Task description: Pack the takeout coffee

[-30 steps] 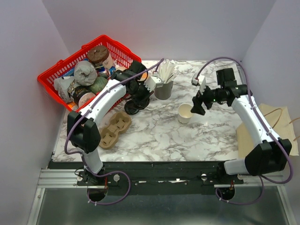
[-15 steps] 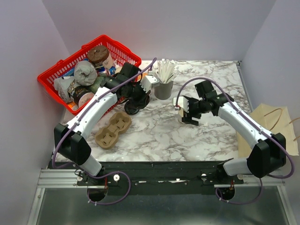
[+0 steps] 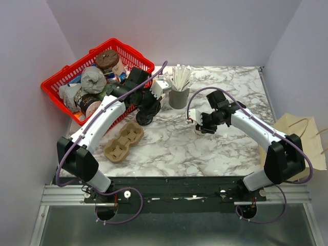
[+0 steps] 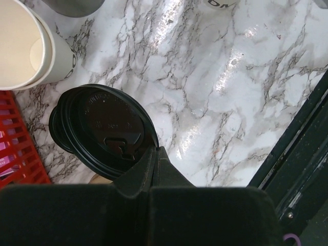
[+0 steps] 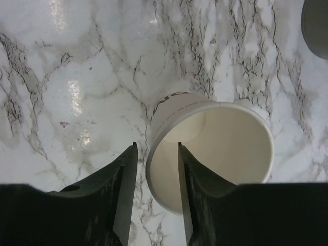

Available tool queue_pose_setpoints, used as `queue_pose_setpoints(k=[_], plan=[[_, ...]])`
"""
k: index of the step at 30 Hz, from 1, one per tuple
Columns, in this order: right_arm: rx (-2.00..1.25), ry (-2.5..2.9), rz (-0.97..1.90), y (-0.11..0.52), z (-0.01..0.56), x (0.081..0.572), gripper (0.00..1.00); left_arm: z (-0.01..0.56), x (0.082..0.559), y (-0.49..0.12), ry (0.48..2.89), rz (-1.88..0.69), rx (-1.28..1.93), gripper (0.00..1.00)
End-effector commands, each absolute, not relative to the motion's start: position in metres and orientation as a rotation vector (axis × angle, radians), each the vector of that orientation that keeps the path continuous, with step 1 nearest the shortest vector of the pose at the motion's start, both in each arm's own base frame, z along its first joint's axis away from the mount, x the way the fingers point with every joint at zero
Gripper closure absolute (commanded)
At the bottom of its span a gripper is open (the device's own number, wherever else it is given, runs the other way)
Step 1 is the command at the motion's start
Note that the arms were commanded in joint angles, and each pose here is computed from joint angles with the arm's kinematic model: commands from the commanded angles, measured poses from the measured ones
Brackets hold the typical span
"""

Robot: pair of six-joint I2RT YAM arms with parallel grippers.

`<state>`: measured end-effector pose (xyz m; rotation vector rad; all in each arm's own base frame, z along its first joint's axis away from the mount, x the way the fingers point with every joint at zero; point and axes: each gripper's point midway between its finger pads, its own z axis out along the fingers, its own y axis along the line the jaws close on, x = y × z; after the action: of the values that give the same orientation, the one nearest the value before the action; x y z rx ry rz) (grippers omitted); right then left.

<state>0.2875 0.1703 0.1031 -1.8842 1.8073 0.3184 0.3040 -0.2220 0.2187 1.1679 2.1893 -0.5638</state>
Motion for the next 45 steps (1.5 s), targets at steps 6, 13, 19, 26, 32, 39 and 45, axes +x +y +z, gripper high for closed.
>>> queue_pose_setpoints(k=[6, 13, 19, 26, 32, 39, 45], plan=[[-1.976, 1.730, 0.397, 0.199, 0.109, 0.259, 0.78, 0.254, 0.317, -0.210, 2.106, -0.504, 1.069, 1.00], [-2.061, 1.630, 0.487, 0.233, 0.112, 0.226, 0.88, 0.259, 0.317, -0.205, 2.090, -0.489, 1.043, 1.00], [-2.081, 1.581, 0.559, 0.246, 0.122, 0.218, 0.90, 0.263, 0.310, -0.206, 2.075, -0.514, 1.041, 1.00], [-2.054, 1.543, 0.651, 0.255, 0.128, 0.202, 0.90, 0.255, 0.294, -0.217, 2.100, -0.673, 0.958, 1.00], [-2.042, 1.549, 0.713, 0.257, 0.127, 0.188, 0.65, 0.263, 0.279, -0.230, 2.030, -0.822, 0.913, 1.00], [-1.986, 1.500, 0.662, 0.250, 0.156, 0.183, 0.35, 0.273, 0.267, -0.250, 1.943, -1.007, 0.922, 1.00], [-1.525, 1.658, 0.649, 0.237, 0.229, 0.213, 0.33, 0.298, 0.243, -0.279, 1.760, -1.314, 0.921, 1.00]])
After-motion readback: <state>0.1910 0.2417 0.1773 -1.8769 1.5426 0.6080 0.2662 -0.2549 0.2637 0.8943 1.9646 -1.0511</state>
